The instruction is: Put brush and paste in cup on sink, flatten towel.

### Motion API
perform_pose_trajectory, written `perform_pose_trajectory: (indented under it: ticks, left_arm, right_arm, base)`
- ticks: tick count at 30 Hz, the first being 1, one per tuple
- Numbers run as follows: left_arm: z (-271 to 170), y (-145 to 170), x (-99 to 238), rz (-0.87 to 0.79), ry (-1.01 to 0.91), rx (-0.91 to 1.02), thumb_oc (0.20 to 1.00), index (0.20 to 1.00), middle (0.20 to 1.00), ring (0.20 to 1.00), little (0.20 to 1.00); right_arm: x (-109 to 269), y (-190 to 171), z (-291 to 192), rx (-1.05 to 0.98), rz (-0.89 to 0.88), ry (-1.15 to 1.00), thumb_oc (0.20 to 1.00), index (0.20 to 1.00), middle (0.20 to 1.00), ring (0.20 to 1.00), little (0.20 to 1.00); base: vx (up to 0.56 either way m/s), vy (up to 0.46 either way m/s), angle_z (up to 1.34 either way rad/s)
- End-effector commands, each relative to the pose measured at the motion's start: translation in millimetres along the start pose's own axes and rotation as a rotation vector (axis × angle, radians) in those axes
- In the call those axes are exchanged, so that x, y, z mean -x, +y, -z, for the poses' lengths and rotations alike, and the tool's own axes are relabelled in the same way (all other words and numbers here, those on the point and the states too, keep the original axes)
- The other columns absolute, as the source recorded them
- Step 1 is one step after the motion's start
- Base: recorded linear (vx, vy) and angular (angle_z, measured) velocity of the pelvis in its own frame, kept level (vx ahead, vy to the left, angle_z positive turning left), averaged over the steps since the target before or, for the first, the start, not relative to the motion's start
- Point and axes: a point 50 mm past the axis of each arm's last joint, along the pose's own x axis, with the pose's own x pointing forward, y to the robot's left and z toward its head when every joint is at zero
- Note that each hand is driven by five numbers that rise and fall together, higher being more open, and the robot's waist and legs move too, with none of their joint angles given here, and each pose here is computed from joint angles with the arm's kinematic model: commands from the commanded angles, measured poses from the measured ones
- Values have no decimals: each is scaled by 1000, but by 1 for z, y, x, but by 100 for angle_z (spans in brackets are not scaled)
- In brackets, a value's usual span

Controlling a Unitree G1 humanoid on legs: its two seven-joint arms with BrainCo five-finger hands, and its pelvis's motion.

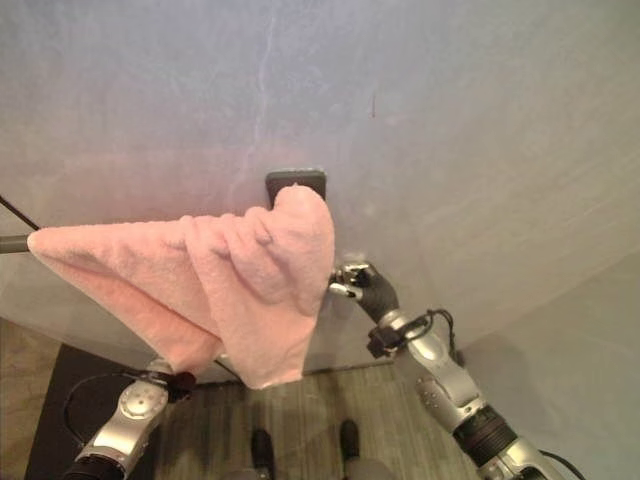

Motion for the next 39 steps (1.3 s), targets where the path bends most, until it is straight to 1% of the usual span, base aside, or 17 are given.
perform_pose_trajectory:
  ticks: [1, 3, 4, 5, 13, 14, 17, 19, 20, 22, 27, 29, 30, 33, 34, 35, 39]
  left_arm:
    - [9, 8, -5, 0, 43, -112, 200, 200, 200, 200, 200]
    - [10, 8, -5, -11, 47, -110, 200, 200, 200, 200, 200]
    - [10, 9, -5, -22, 46, -122, 235, 235, 235, 235, 235]
    - [9, 9, -5, -28, 43, -125, 1000, 1000, 1000, 1000, 1000]
    - [10, 15, -1, -64, 37, -165, 1000, 1000, 1000, 1000, 1000]
    - [8, 20, 2, -76, 26, -169, 1000, 1000, 1000, 1000, 1000]
    - [4, 29, 5, -94, 0, -165, 1000, 1000, 1000, 1000, 1000]
    - [-4, 39, 9, -113, -38, -116, 1000, 1000, 1000, 1000, 1000]
    - [-11, 45, 12, -116, -73, -26, 1000, 1000, 1000, 1000, 1000]
    - [-24, 51, 12, -109, -134, 45, 1000, 1000, 1000, 1000, 1000]
    - [-62, 55, 10, -35, -293, 99, 1000, 1000, 1000, 1000, 1000]
    - [-67, 55, 10, -19, -314, 114, 1000, 1000, 1000, 1000, 1000]
    - [-79, 53, 9, 20, -361, 138, 1000, 1000, 1000, 1000, 1000]
    - [-87, 51, 9, 65, -391, 180, 1000, 1000, 1000, 1000, 1000]
    - [-93, 47, 8, 106, -413, 230, 1000, 1000, 1000, 1000, 1000]
    - [-93, 47, 8, 106, -414, 230, 1000, 1000, 1000, 1000, 1000]
    - [-110, 34, 4, 209, -462, 322, 1000, 1000, 1000, 1000, 1000]
  right_arm:
    - [-50, 29, -102, 69, -143, -448, 1000, 1000, 1000, 1000, 1000]
    - [-50, 29, -102, 68, -143, -449, 1000, 1000, 1000, 1000, 1000]
    - [-50, 29, -101, 67, -142, -445, 1000, 1000, 1000, 1000, 1000]
    - [-50, 28, -102, 70, -136, -447, 1000, 1000, 1000, 1000, 1000]
    - [-46, 22, -99, 113, -93, -434, 1000, 1000, 1000, 1000, 1000]
    - [-44, 17, -100, 162, -67, -431, 1000, 1000, 1000, 1000, 1000]
    - [-41, 12, -100, 190, -46, -424, 1000, 1000, 1000, 1000, 1000]
    - [-40, 6, -99, 219, -23, -408, 1000, 1000, 1000, 1000, 1000]
    - [-39, 0, -99, 263, -5, -388, 1000, 1000, 1000, 1000, 1000]
    - [-36, -6, -100, 316, 12, -367, 1000, 1000, 1000, 1000, 1000]
    - [-35, -21, -97, 375, 55, -312, 1000, 1000, 1000, 1000, 1000]
    - [-35, -24, -96, 382, 62, -299, 1000, 1000, 1000, 1000, 1000]
    - [-37, -26, -94, 379, 67, -285, 1000, 1000, 1000, 1000, 1000]
    - [-39, -31, -92, 384, 75, -258, 1000, 1000, 1000, 1000, 1000]
    - [-42, -34, -90, 392, 79, -229, 1000, 1000, 1000, 1000, 1000]
    - [-42, -34, -90, 392, 79, -230, 1000, 1000, 1000, 1000, 1000]
    - [-53, -30, -87, 416, 53, -192, 1000, 1000, 1000, 1000, 1000]
  base:
    - [5, -1, -4]
    - [7, -4, -4]
    - [6, -5, -3]
    - [0, 0, 0]
    - [0, 0, 0]
    - [0, 0, 0]
    - [-2, -1, 2]
    - [-8, 3, 3]
    - [-9, 2, 4]
    - [-5, -6, 8]
    - [-8, -5, 8]
    - [-5, -3, 6]
    - [-11, -2, 9]
    - [-16, -1, 8]
    - [-9, 0, 4]
    - [0, 0, 0]
    - [0, 0, 0]
